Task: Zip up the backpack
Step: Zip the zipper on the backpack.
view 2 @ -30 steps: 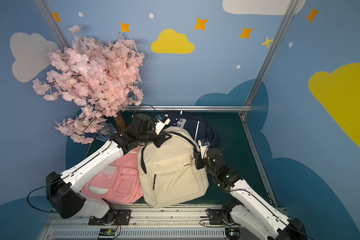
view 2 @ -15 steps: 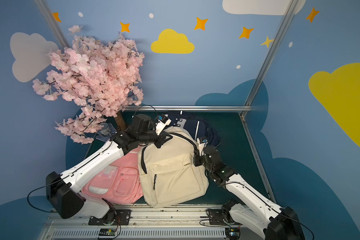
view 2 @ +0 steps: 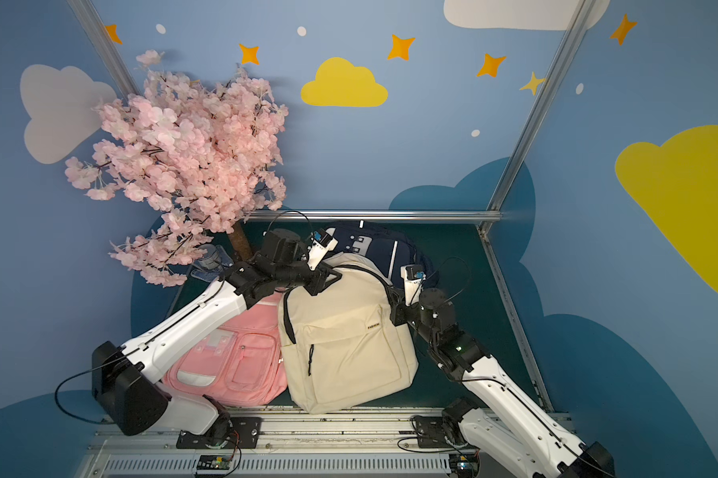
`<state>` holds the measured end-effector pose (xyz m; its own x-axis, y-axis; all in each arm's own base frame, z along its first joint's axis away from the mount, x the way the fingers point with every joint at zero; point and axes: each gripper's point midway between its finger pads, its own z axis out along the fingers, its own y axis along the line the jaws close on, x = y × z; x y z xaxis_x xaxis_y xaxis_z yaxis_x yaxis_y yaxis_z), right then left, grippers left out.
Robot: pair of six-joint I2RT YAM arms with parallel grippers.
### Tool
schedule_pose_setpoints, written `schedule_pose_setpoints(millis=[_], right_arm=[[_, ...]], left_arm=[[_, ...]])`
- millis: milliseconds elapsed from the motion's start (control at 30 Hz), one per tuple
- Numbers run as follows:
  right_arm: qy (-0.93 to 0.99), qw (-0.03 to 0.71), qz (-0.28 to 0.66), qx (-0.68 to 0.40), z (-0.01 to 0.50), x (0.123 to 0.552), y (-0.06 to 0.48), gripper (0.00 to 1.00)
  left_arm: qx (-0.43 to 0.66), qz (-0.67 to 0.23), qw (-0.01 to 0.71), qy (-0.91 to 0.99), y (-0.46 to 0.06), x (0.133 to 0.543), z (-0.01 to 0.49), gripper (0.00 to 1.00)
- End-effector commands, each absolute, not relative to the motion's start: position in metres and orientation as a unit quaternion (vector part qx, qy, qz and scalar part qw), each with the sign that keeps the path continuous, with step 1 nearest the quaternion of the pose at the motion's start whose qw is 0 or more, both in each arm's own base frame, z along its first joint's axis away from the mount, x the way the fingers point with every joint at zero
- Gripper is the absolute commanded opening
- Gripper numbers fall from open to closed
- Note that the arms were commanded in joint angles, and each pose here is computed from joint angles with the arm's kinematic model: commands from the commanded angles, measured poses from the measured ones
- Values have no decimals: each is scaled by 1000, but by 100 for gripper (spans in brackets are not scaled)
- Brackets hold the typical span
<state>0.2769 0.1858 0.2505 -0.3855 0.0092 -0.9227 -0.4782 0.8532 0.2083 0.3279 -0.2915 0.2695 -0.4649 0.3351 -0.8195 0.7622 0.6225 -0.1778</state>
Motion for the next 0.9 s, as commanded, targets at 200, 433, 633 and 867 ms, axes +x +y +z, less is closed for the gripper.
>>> schedule_pose_setpoints(millis=[200, 433, 633, 867], right_arm=[[732, 578, 294, -208, 325, 273, 221, 0], [718, 581, 310, -226, 339, 265, 233, 0], [710, 583, 319, -231, 345, 258, 237, 0], [716, 580, 314, -227, 339, 254, 235, 0]], left_arm=[[413, -254, 430, 762, -313, 314, 315, 95], [473, -268, 430, 721, -338, 314, 317, 100], [517, -259, 418, 701, -350, 320, 294, 100], [527, -250, 408, 702, -361, 331, 270, 77]])
